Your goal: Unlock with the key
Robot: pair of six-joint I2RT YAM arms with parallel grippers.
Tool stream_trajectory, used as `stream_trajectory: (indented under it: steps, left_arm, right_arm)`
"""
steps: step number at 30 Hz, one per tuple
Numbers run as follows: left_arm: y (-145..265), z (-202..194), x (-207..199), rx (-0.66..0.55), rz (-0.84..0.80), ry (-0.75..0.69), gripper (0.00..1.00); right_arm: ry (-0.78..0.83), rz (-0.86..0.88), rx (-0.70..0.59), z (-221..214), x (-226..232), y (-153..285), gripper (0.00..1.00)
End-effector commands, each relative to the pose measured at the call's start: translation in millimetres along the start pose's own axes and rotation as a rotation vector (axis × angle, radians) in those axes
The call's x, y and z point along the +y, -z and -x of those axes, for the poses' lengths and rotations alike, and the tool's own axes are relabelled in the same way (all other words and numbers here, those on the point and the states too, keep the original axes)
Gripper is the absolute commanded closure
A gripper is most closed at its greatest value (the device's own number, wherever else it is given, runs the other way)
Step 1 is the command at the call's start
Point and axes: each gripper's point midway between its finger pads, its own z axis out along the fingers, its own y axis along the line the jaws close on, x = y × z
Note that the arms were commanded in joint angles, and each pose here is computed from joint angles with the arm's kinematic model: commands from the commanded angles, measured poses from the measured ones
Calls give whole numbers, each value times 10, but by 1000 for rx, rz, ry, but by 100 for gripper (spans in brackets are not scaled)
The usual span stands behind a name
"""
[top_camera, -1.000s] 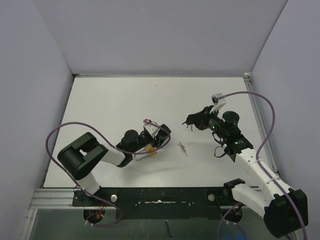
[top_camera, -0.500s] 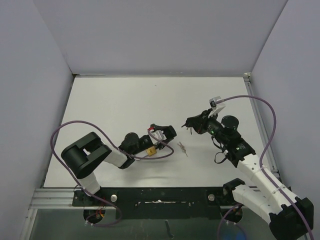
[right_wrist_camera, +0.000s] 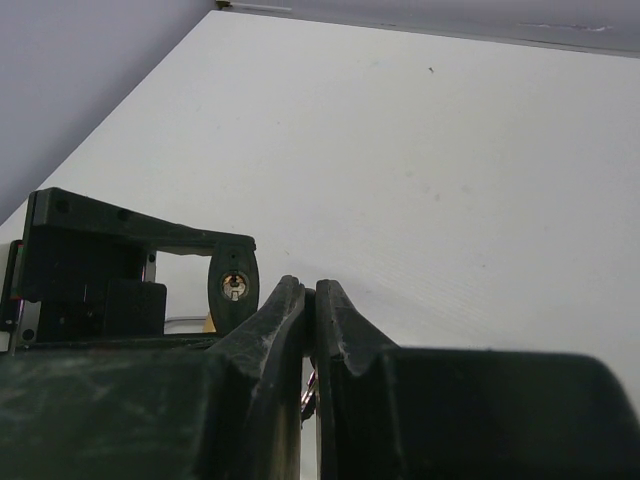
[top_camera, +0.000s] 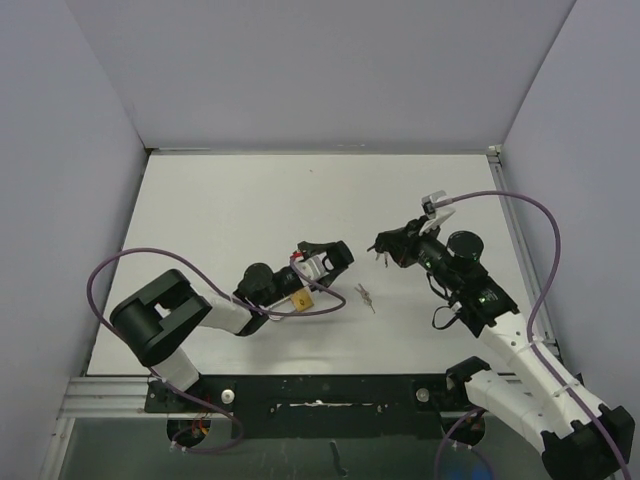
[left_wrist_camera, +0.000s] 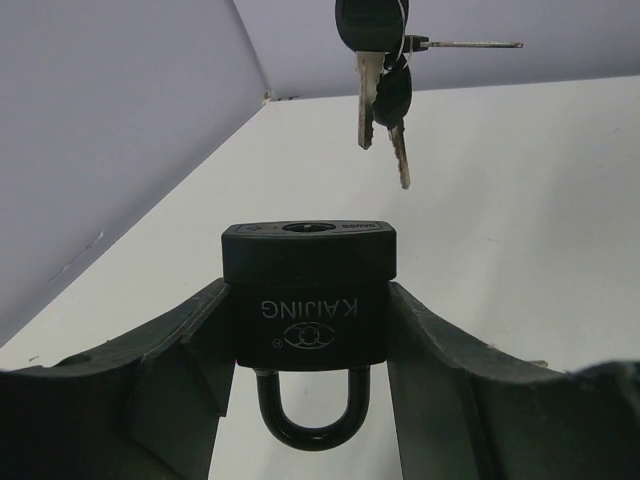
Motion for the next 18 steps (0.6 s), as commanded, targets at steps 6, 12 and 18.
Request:
stream_trajectory:
  steps: [6,12,18]
  left_arm:
    - [-213,1172,486,-344,120,-114,100]
    - [-164,1270,804,-376,105,-64,100]
    - [-108,1168,811,-355,-20,-50,100]
  right_arm:
    - [107,5,-158,745,160,136,100]
    - [142,-3,-158,891,167,90,100]
    - [169,-3,-149,902,147,-10,100]
